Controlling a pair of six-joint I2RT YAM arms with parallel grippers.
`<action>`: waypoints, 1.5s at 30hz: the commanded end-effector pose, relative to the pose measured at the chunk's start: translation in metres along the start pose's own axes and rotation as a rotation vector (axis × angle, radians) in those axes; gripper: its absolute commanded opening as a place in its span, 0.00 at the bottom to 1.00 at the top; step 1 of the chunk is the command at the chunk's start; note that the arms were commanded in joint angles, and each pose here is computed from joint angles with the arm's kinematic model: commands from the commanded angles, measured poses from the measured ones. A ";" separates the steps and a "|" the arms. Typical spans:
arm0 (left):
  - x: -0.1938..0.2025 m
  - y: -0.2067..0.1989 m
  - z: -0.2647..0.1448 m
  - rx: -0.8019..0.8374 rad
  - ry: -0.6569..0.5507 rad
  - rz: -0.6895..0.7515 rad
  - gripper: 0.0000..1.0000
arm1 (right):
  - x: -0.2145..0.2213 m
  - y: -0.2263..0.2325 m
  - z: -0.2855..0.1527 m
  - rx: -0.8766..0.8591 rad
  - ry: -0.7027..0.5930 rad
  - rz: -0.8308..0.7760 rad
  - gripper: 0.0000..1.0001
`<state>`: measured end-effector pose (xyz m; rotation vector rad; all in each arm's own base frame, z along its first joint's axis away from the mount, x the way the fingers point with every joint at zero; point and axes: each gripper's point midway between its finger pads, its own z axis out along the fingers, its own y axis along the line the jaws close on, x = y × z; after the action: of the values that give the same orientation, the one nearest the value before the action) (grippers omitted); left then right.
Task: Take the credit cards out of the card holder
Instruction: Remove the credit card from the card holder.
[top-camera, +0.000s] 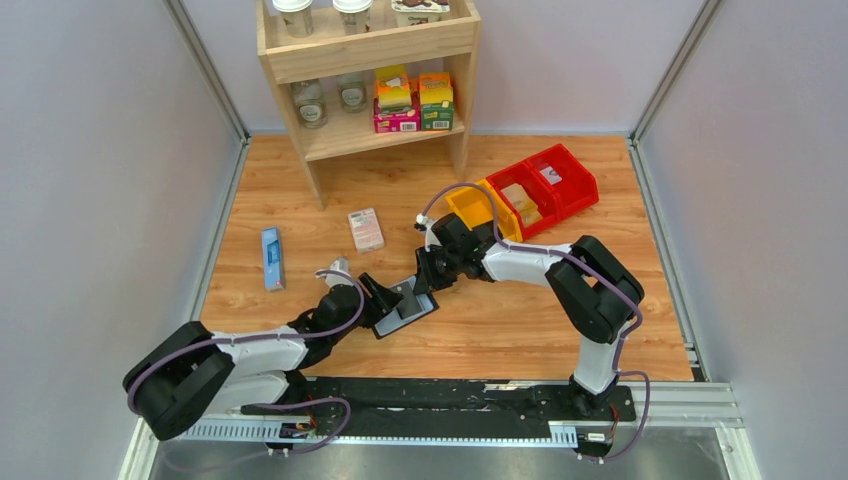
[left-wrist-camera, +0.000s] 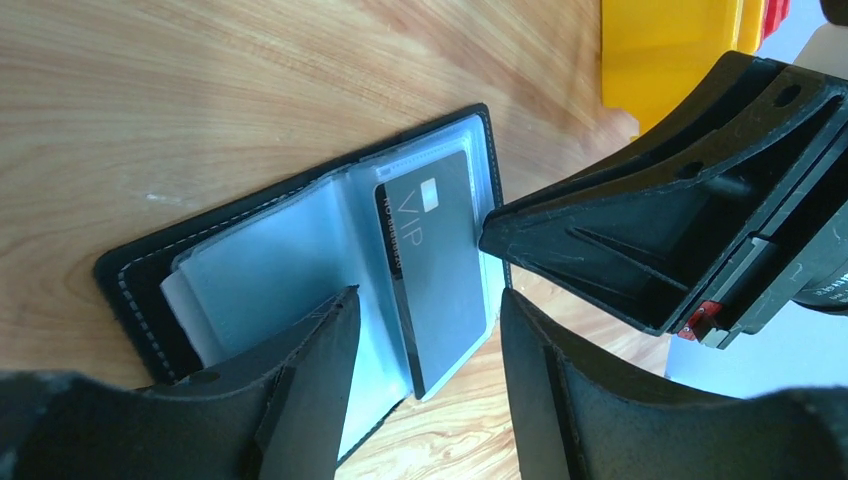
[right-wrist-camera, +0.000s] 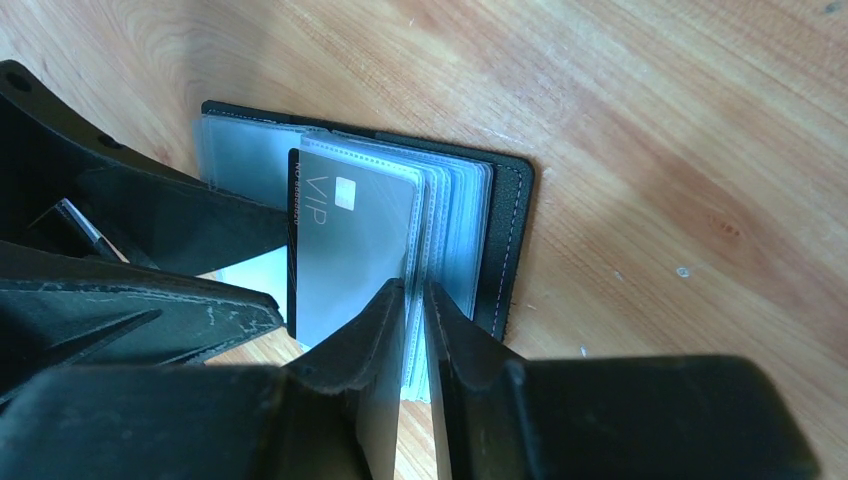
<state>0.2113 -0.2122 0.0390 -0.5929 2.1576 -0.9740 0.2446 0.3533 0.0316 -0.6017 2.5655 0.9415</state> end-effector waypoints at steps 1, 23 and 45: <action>0.000 -0.024 0.007 0.075 0.014 -0.030 0.61 | 0.018 -0.013 0.008 0.042 0.053 0.016 0.20; -0.014 -0.052 -0.009 0.222 -0.043 -0.070 0.06 | 0.021 -0.013 0.012 0.038 0.061 0.031 0.20; -0.008 -0.062 0.001 0.238 0.002 -0.104 0.10 | 0.022 -0.010 0.013 0.020 0.064 0.045 0.19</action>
<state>0.2103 -0.2222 0.0443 -0.6085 2.1284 -1.0836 0.2499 0.3551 0.0320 -0.5608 2.5624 0.9593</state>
